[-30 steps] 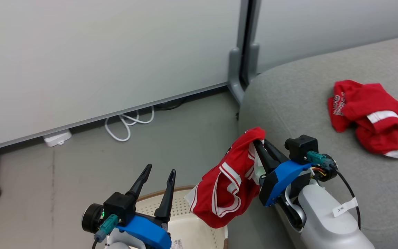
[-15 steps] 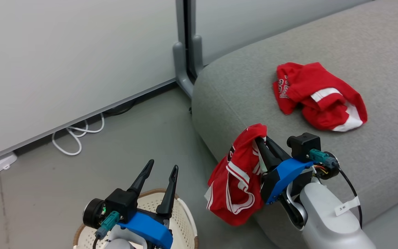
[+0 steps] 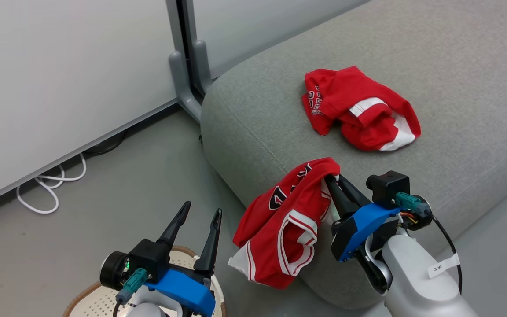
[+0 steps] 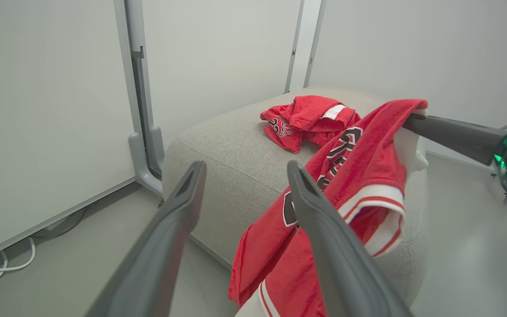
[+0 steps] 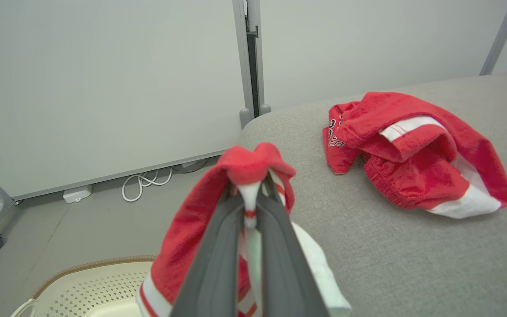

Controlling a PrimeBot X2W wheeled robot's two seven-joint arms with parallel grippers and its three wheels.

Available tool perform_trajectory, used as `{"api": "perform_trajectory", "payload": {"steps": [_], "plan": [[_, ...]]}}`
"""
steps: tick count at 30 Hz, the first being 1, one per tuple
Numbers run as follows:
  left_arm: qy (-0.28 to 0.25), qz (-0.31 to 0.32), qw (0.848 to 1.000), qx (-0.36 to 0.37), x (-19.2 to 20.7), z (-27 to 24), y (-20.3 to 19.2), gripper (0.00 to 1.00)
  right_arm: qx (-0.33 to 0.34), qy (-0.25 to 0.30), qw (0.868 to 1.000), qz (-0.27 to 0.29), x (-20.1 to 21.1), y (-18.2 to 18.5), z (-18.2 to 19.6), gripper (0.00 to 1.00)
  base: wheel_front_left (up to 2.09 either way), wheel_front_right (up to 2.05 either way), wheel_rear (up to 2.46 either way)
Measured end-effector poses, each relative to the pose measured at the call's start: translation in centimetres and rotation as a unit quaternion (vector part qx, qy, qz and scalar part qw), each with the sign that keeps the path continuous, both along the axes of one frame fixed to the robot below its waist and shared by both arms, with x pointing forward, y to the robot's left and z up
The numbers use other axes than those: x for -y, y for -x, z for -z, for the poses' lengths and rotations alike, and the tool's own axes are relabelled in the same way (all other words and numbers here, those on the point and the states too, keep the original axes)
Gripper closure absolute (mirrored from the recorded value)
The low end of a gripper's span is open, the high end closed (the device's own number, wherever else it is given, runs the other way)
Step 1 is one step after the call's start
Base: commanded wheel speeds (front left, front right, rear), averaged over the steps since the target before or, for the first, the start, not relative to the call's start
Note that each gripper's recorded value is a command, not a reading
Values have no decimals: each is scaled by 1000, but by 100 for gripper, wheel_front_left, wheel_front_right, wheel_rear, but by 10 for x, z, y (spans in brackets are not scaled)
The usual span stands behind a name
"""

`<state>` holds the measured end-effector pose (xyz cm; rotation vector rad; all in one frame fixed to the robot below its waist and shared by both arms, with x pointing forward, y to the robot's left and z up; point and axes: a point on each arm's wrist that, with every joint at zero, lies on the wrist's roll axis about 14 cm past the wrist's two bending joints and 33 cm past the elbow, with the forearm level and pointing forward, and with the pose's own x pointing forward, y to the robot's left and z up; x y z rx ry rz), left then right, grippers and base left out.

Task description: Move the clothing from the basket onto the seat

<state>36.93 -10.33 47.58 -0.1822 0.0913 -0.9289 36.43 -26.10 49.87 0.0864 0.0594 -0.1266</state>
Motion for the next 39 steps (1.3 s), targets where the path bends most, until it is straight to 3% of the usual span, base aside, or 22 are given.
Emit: {"api": "perform_trajectory", "payload": {"steps": [18,28,39], "plan": [[-1,28,1000,-8,14,8,1,0,11,-4,999,33,21,1,-7,100,0,0,0],[-1,24,1000,-9,6,22,-18,0,87,-3,994,63,61,-52,-90,100,0,0,0],[8,44,999,16,-3,32,-45,0,110,57,982,145,151,-92,-184,100,0,0,0]]}}
